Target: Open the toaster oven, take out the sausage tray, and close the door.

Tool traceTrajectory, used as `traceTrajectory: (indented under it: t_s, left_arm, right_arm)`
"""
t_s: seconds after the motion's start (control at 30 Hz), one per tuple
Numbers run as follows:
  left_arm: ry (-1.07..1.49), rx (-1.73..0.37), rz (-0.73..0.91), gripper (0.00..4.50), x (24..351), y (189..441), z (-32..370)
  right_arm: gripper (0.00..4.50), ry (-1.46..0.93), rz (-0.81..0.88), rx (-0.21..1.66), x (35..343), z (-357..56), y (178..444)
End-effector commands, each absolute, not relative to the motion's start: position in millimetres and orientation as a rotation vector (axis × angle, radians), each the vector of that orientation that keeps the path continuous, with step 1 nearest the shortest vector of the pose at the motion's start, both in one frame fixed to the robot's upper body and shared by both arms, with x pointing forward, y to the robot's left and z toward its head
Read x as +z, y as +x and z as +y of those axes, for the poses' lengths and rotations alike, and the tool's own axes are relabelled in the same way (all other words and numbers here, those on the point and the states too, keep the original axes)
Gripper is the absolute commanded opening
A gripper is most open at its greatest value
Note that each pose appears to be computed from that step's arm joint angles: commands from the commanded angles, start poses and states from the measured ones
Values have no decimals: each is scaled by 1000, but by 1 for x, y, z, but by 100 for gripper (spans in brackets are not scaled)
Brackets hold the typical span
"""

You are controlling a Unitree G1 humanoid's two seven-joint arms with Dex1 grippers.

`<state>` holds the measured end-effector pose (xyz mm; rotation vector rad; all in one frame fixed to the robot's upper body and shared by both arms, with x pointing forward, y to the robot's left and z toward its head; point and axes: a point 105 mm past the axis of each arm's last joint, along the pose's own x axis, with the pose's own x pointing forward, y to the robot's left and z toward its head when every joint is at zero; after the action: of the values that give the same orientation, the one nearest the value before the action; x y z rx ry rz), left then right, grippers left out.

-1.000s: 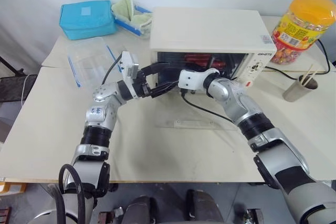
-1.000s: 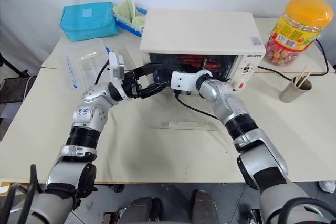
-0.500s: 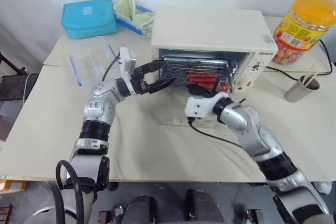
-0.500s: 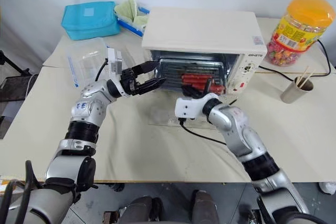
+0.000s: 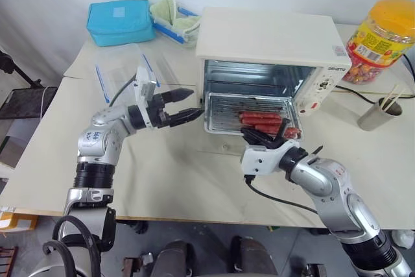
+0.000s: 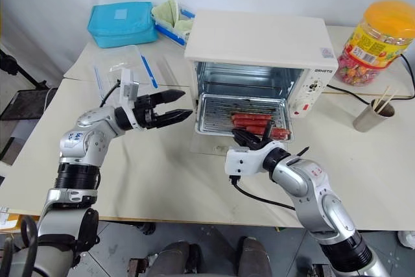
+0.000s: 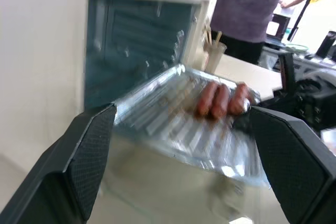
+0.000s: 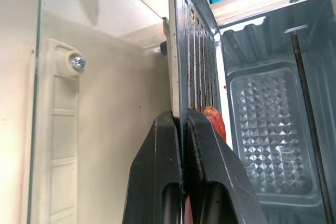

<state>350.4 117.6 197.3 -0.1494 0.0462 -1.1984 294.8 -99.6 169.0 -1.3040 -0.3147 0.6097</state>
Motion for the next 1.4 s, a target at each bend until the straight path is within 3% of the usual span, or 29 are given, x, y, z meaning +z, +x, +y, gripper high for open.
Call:
traceTrajectory:
  t_s: [0.03,0.23,0.57,0.67,0.77,0.87,1.1,1.3,1.4]
  left_arm:
    - [-153,-1198,139,426,197,336,126]
    - [-361,-1118,309,426,191,337,130]
    - [-683,-1118,459,426,200,332,114]
    - [-725,-1104,502,374,198,330,112]
    - [-787,-1098,508,273,200,330,111]
    - [-824,-1084,527,218,198,331,111]
    - [-845,-1047,635,15,180,329,114]
    - [-959,-1069,620,0,186,329,117]
    - [-1011,-1001,628,0,181,334,124]
  right_arm:
    - [6,-1330,-379,591,184,-99,284]
    - [6,-1344,-441,677,179,-89,270]
    - [6,-1385,-570,762,182,-74,266]
    - [0,-1380,-596,763,185,-70,269]
    - [0,-1377,-599,771,184,-68,271]
    - [0,-1374,-595,773,183,-69,272]
    - [0,-1332,-629,829,183,-62,269]
    - [0,-1226,-568,887,179,-65,266]
    - [79,-1175,-570,923,183,-65,262]
